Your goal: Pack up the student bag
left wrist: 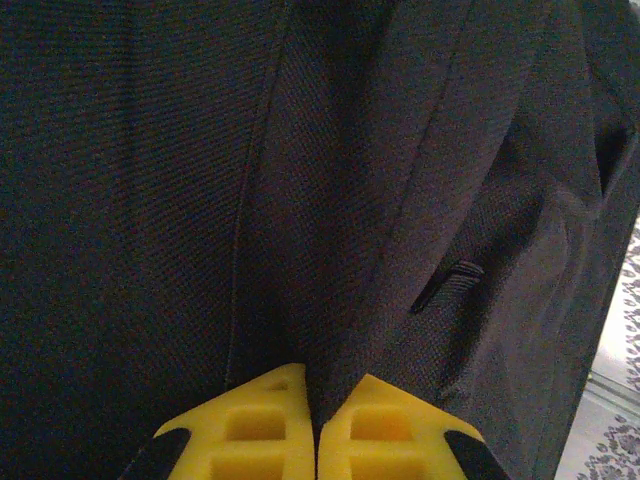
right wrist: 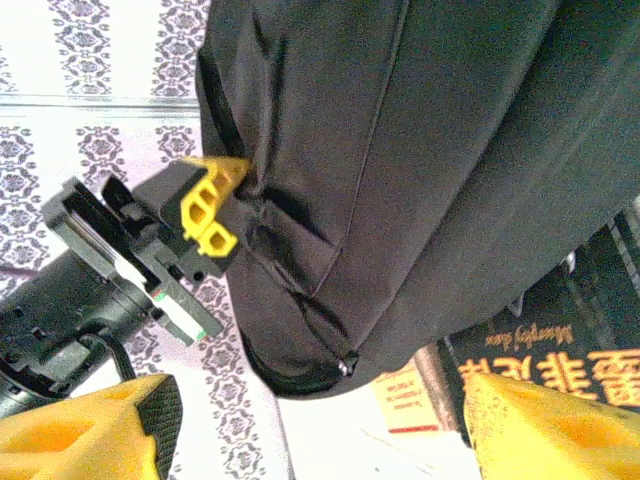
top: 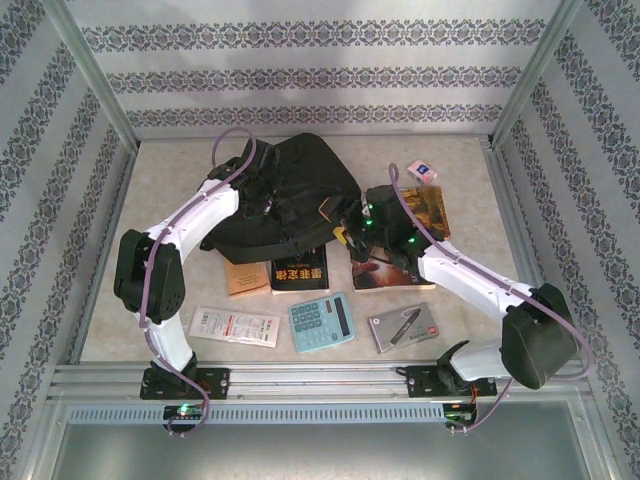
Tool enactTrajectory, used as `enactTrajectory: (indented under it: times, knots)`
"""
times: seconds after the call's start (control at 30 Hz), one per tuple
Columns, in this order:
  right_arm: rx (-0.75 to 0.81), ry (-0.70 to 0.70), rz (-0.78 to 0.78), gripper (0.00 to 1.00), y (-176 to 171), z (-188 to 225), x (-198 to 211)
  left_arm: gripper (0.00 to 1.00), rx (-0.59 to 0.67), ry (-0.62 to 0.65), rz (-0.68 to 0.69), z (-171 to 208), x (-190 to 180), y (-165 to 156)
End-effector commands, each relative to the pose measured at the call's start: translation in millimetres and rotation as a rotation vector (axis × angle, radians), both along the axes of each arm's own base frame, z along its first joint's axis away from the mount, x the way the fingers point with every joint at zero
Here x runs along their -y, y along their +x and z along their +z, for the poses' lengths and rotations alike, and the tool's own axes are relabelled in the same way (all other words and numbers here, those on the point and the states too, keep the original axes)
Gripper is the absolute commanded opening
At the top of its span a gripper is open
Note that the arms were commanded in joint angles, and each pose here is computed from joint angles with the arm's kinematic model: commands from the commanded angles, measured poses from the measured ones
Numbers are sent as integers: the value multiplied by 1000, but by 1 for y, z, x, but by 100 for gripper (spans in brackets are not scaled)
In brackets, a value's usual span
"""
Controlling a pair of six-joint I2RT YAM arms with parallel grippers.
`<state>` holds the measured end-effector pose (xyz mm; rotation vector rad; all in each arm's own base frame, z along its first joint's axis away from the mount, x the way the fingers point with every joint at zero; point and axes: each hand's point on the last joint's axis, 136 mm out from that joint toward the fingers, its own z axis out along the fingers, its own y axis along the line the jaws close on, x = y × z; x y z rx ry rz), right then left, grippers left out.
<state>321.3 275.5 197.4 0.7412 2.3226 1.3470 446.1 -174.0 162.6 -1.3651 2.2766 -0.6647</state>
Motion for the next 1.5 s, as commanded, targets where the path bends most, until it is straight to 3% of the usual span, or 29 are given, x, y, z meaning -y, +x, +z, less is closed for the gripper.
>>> enactTrajectory:
  times: [0.0, 0.2, 0.3, 0.37, 0.57, 0.6, 0.7, 0.83, 0.93, 1.17, 1.47]
  knots:
    - [-97, 53, -48, 74, 2, -23, -10, 0, 124, -67, 2, 53, 19, 3]
    - [-121, 55, 21, 74, 6, -43, -41, 0, 91, -77, -6, 38, 28, -6]
    - [-107, 44, 33, 69, 15, -51, -47, 0, 84, -77, -12, 34, 29, -11]
    - [-105, 38, 21, 58, 21, -59, -47, 0, 86, -80, -18, 33, 31, -14]
    - [-74, 45, 28, 7, 35, -70, -43, 0, 96, -101, -110, 24, 42, -22]
    - [-48, 47, 30, 1, 38, -68, -40, 6, 103, -90, -137, 24, 42, -24]
    - [71, 96, 27, 0, 49, -54, -31, 25, 140, -31, -287, 32, 48, -31]
    - [224, 206, 65, 0, 59, -31, -27, 39, 178, 71, -473, 46, 44, -51]
    - [289, 236, 104, 0, 62, -21, -28, 41, 212, 109, -612, 52, 46, -68]
    - [310, 212, 146, 0, 58, -25, -37, 38, 93, 41, -683, 23, 49, -105]
    - [325, 164, 167, 0, 49, -27, -46, 29, -20, 213, -683, -13, 28, -97]
